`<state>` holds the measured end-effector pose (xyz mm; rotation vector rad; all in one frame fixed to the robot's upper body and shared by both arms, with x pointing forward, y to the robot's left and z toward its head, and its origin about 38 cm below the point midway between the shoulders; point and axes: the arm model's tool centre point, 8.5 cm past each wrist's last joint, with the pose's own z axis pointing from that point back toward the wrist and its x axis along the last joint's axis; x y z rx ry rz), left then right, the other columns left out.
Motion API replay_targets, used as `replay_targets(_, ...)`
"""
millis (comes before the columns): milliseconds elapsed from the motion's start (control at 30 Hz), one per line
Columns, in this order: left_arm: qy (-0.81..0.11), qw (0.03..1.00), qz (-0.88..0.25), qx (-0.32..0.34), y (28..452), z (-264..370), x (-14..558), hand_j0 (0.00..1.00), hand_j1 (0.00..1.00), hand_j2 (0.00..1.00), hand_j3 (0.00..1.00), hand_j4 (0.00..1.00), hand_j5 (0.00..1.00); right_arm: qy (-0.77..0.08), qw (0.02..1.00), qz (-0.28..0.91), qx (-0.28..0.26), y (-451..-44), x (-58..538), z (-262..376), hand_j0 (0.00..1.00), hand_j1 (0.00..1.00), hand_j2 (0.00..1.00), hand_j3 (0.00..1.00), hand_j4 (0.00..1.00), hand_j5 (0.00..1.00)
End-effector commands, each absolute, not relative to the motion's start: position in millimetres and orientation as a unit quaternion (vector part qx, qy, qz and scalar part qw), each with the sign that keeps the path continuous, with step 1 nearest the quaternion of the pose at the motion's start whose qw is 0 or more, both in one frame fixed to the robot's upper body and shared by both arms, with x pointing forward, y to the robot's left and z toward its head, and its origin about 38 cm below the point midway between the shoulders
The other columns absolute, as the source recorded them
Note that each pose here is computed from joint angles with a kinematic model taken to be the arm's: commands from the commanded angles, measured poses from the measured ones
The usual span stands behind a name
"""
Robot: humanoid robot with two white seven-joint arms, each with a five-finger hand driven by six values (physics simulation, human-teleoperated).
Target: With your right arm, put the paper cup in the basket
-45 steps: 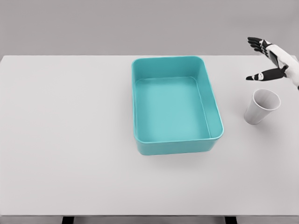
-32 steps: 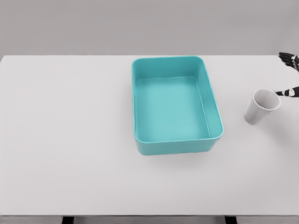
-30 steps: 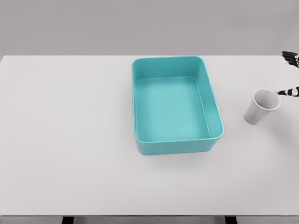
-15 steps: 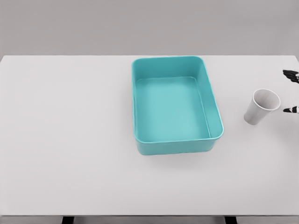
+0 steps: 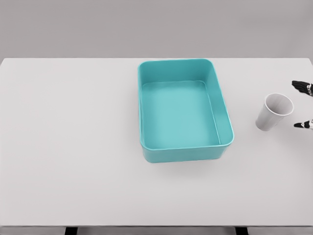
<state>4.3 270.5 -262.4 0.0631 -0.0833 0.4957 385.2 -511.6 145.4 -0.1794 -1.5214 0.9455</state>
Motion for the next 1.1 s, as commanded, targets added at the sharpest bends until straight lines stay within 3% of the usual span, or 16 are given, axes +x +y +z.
replay_targets(0,-0.042,0.968,0.245,0.031,270.6,-262.4,4.4,1.0,1.0,1.0,1.0,1.0,1.0,-0.67,0.619,0.403,-0.073,-509.1,386.4,147.0,1.0,1.0,1.0,1.0,1.0,1.0)
replay_targets(333,-0.041,0.968,0.245,0.031,270.6,-262.4,4.3,1.0,1.0,1.0,1.0,1.0,1.0,-0.665,0.636,0.388,-0.047,-493.5,386.8,116.0,1.0,1.0,1.0,1.0,1.0,1.0)
replay_targets(1067,-0.041,0.968,0.245,0.031,270.6,-262.4,4.3,1.0,1.0,1.0,1.0,1.0,1.0,-0.663,0.648,0.372,-0.043,-489.2,398.0,104.3,1.0,1.0,1.0,1.0,1.0,1.0)
